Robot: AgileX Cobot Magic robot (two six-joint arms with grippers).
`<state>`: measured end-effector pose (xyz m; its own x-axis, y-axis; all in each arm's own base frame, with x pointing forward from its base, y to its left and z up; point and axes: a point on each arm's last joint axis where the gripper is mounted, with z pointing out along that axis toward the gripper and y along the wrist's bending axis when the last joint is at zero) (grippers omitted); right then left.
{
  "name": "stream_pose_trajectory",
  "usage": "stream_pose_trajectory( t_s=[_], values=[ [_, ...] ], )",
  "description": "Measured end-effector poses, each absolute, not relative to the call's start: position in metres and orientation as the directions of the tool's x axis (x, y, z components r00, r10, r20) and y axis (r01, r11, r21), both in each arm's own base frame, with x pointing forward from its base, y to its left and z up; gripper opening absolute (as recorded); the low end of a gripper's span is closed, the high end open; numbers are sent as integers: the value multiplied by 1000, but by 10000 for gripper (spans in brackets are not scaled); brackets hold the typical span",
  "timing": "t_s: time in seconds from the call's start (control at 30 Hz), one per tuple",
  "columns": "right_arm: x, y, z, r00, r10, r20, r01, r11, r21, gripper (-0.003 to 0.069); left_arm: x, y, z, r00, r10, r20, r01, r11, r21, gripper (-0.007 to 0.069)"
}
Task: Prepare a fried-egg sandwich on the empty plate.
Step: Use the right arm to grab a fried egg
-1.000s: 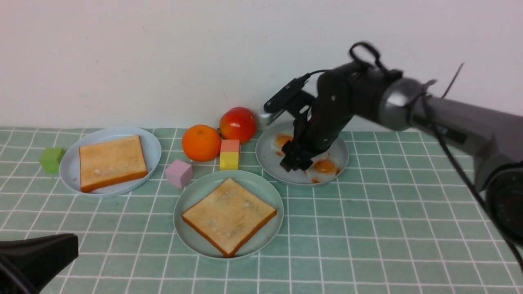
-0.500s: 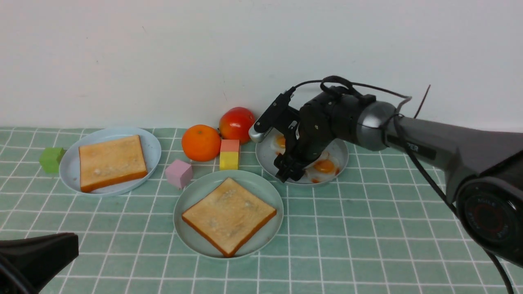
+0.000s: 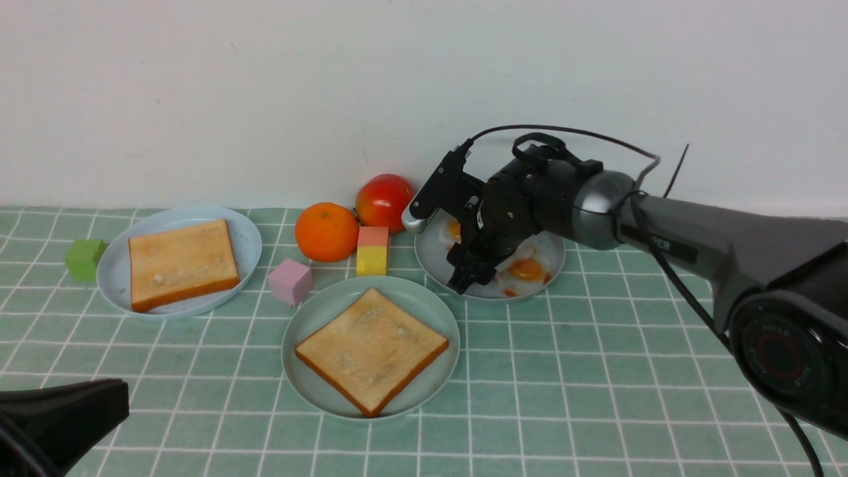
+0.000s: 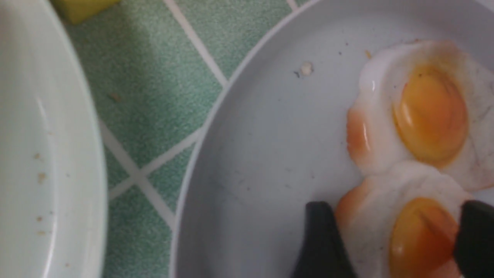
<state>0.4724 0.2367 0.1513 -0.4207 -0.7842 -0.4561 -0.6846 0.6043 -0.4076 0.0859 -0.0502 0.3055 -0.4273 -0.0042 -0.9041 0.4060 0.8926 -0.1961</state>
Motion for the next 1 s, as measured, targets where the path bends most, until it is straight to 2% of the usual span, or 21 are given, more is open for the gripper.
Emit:
stream_pose_trajectory(
  t_s=[0.07, 0.17, 0.33, 0.5, 0.63, 1.0],
  values=[
    [472, 238, 151, -409, -793, -452, -688, 593, -418, 325, 86, -50, 305, -429, -7, -903, 406, 892, -200, -13],
    [471, 240, 149, -403, -801, -442, -693, 583, -424, 172, 86, -50, 305, -432, -10, -902, 406, 891, -204, -13],
    [470, 240, 150, -398, -807, -436, -695, 576, -432, 168, 86, -51, 305, -433, -11, -902, 406, 891, -206, -13],
    [466, 243, 155, -377, -838, -394, -704, 536, -466, 158, 86, -51, 305, -433, -11, -902, 406, 891, -206, -13],
    [460, 242, 185, -369, -844, -389, -691, 529, -493, 66, 86, -51, 305, -433, -11, -902, 406, 891, -206, -13],
    [445, 233, 236, -402, -819, -410, -659, 569, -491, 64, 86, -50, 305, -429, -6, -903, 406, 892, -199, -13]
  ],
)
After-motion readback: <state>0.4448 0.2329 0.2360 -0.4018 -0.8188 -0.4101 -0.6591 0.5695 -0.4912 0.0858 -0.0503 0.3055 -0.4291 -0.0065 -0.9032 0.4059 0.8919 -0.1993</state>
